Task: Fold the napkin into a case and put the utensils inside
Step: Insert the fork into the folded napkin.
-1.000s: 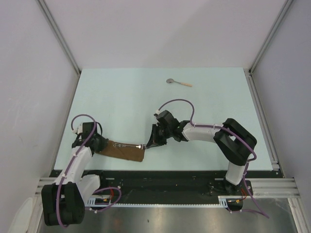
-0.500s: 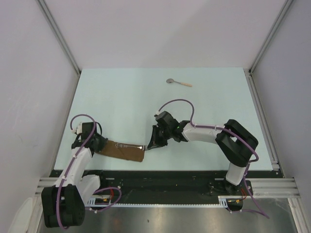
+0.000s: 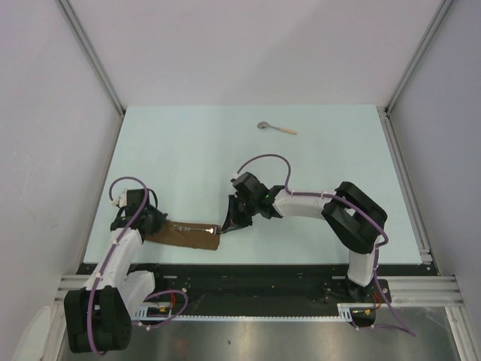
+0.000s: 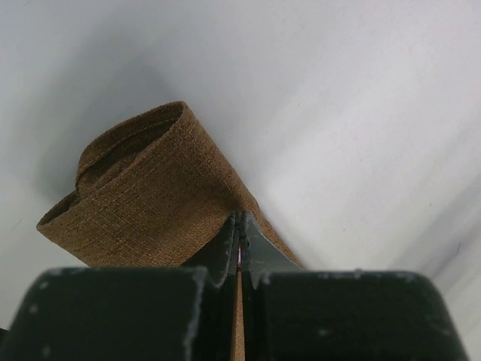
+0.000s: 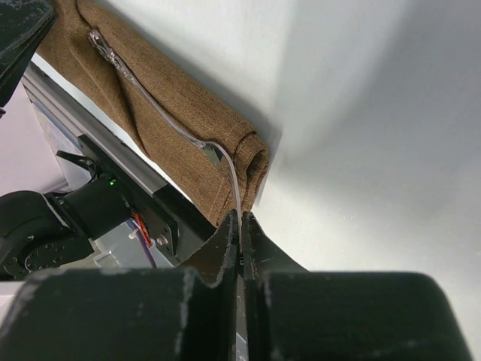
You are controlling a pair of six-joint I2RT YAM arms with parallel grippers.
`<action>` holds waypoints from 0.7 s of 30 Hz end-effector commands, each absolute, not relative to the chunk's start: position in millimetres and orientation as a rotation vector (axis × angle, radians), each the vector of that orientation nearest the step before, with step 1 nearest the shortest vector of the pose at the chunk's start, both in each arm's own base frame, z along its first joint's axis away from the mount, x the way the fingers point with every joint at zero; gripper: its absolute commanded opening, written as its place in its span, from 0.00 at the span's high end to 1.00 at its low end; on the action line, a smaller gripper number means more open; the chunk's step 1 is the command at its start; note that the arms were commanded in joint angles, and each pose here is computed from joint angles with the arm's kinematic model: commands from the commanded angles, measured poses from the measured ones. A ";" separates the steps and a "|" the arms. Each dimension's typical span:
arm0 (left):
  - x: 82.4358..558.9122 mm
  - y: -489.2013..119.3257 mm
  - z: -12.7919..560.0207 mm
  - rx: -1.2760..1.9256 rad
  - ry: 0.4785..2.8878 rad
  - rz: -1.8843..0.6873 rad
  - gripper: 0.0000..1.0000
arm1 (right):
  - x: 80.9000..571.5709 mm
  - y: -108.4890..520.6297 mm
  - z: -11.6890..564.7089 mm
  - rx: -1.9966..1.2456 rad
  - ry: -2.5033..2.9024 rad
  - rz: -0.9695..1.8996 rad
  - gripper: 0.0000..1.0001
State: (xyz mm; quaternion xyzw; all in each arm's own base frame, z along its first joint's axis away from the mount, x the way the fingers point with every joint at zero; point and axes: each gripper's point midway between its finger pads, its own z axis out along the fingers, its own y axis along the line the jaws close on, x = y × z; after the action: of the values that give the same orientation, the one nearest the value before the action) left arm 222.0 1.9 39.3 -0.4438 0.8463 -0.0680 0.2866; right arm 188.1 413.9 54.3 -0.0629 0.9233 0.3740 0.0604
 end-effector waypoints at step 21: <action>220.7 15.3 48.4 -1.204 2.212 -0.109 1.00 | 189.5 421.4 63.5 -0.289 2.759 1.145 1.00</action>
State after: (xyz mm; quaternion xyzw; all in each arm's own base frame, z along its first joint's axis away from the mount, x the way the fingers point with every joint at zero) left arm 215.0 10.1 38.8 -0.4502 0.8441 -0.0435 0.2881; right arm 185.2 403.5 55.7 -0.0844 0.9262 0.3612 0.0669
